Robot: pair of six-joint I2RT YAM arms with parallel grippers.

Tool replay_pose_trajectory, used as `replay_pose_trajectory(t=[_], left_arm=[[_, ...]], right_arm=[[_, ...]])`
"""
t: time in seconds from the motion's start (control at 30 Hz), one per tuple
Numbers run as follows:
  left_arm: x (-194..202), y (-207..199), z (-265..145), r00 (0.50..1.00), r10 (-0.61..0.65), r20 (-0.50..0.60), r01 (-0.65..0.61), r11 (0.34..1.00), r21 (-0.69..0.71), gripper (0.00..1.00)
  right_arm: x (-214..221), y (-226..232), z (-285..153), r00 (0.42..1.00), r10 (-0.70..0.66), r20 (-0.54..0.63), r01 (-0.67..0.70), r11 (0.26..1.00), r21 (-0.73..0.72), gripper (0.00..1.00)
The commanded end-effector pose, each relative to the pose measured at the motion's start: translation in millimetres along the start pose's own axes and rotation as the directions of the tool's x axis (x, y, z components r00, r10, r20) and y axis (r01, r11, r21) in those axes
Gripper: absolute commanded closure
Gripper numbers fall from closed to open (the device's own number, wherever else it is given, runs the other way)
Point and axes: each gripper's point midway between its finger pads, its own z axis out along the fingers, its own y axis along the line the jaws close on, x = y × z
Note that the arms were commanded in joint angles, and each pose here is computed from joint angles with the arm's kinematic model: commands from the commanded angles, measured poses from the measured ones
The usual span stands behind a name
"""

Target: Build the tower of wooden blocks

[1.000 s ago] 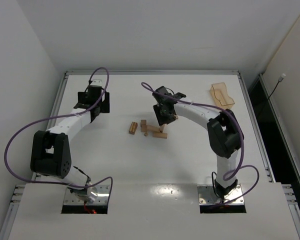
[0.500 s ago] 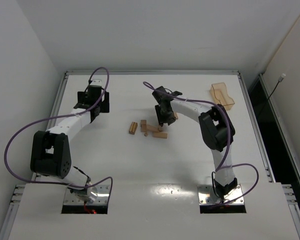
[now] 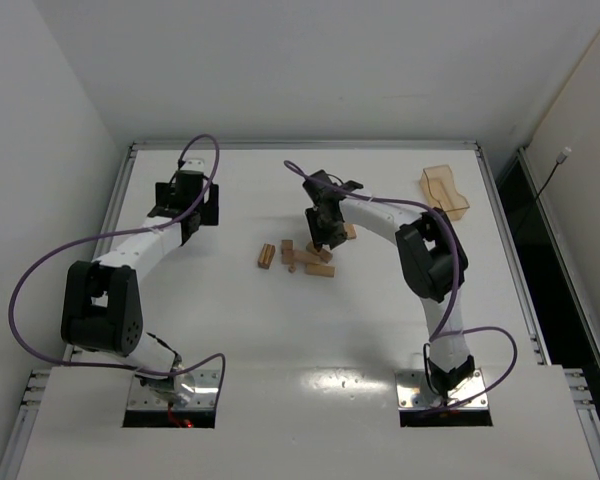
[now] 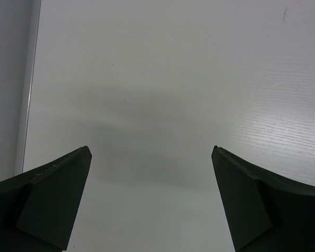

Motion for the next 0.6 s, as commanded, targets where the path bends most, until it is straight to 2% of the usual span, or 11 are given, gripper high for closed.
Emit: replay_pose_trajectory(t=[0.0,0.17,0.33,0.37,0.57], left_arm=[[-23.0,3.2,-1.1,0.998,-0.013,0.062,0.015,1.0,-0.021,0.01],[-16.1,2.1,1.8,0.999,-0.006,0.045,0.007,1.0,-0.022,0.01],[-16.1,0.5,1.9,0.999,-0.006,0.045,0.006,1.0,-0.013,0.01],[-16.1,0.5,1.9,0.999,-0.006,0.045,0.006,1.0,-0.013,0.01],[-20.4,0.6,1.2,0.999,-0.01,0.053,0.01,1.0,-0.012,0.01]], right_arm=[[-18.3,8.8,-1.5,0.999,-0.022,0.046,0.023,0.999,-0.035,0.66],[-19.4,12.8,-0.7,0.989,-0.131,0.064,0.137,0.986,-0.1,0.66],[-12.2,6.8,3.2,0.95,-0.305,0.061,0.31,0.945,-0.109,0.66],[-17.0,7.3,1.1,0.942,-0.324,0.089,0.333,0.937,-0.107,0.66],[-3.5,0.4,10.9,0.893,-0.44,0.099,0.449,0.887,-0.109,0.6]])
